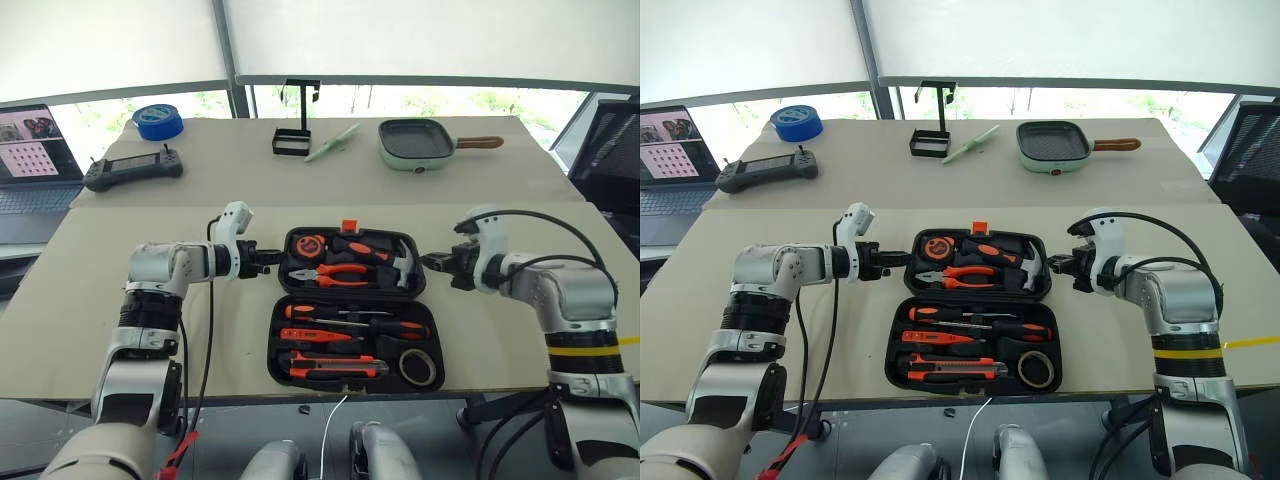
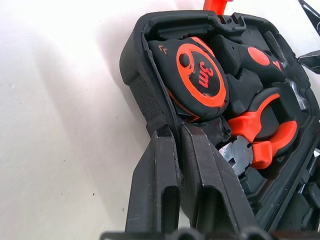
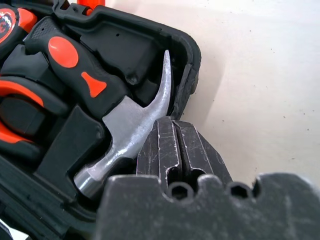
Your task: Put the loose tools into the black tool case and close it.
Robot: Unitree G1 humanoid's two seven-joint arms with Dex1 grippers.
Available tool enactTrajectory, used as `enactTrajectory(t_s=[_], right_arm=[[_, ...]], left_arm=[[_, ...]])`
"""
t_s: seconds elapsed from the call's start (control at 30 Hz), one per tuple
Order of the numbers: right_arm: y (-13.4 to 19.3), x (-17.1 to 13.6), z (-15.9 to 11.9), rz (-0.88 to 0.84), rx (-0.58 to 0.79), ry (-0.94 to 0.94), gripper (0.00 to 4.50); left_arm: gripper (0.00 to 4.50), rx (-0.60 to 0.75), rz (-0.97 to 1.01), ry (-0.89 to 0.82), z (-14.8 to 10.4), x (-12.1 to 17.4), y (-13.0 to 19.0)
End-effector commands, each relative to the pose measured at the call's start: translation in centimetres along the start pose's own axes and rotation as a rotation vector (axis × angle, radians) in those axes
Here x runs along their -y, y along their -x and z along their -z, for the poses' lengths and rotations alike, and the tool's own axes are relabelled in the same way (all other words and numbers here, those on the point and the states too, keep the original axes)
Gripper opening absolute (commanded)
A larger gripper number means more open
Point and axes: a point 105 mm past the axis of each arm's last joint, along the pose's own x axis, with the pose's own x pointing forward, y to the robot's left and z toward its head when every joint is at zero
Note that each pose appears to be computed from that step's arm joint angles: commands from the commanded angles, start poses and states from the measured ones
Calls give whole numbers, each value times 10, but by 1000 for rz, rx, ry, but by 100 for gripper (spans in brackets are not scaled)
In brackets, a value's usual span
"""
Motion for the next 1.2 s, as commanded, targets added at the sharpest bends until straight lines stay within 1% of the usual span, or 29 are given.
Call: enactTrajectory(t_s=[0.03,0.1,0.17,0.2,0.33,0.4,0.5,0.57,0.63,0.67,0.83,0.93,1.03,1.1,1.2], right_arm=[[8,-3,-12,-14,35,-2,61],[10,-4,-9,-9,16,0,109],[12,-7,-4,-14,-9,10,188],[13,-8,0,-16,-21,6,221],[13,-5,12,0,-48,-3,221],[12,-3,13,4,-43,-18,221],[11,-1,10,6,-21,-37,147],[10,-2,7,2,-10,-43,73],[9,-4,3,-9,3,-49,10],[8,-5,2,-13,8,-52,4],[6,-12,-3,-39,26,-60,4],[5,-15,-18,-47,88,-41,4],[5,-7,-42,23,185,-3,4],[5,-4,-52,46,229,-8,4],[8,5,-76,107,351,-34,4]], left_arm=[[0,-9,37,-23,3,9,-3],[0,-8,29,-27,3,8,-3],[0,-6,24,-25,3,7,-3],[0,-5,22,-24,3,7,-3],[0,1,20,-25,2,6,-3],[0,7,17,-26,1,6,-3],[0,13,12,-26,0,6,-4],[0,14,13,-28,0,6,-4],[0,13,16,-29,1,6,-4],[0,13,17,-29,1,6,-4],[0,17,31,-35,1,10,-6],[0,82,59,-99,-11,18,-7],[0,209,85,-250,-37,33,-6],[0,269,98,-304,-47,40,-4],[0,443,103,-398,-78,55,2]])
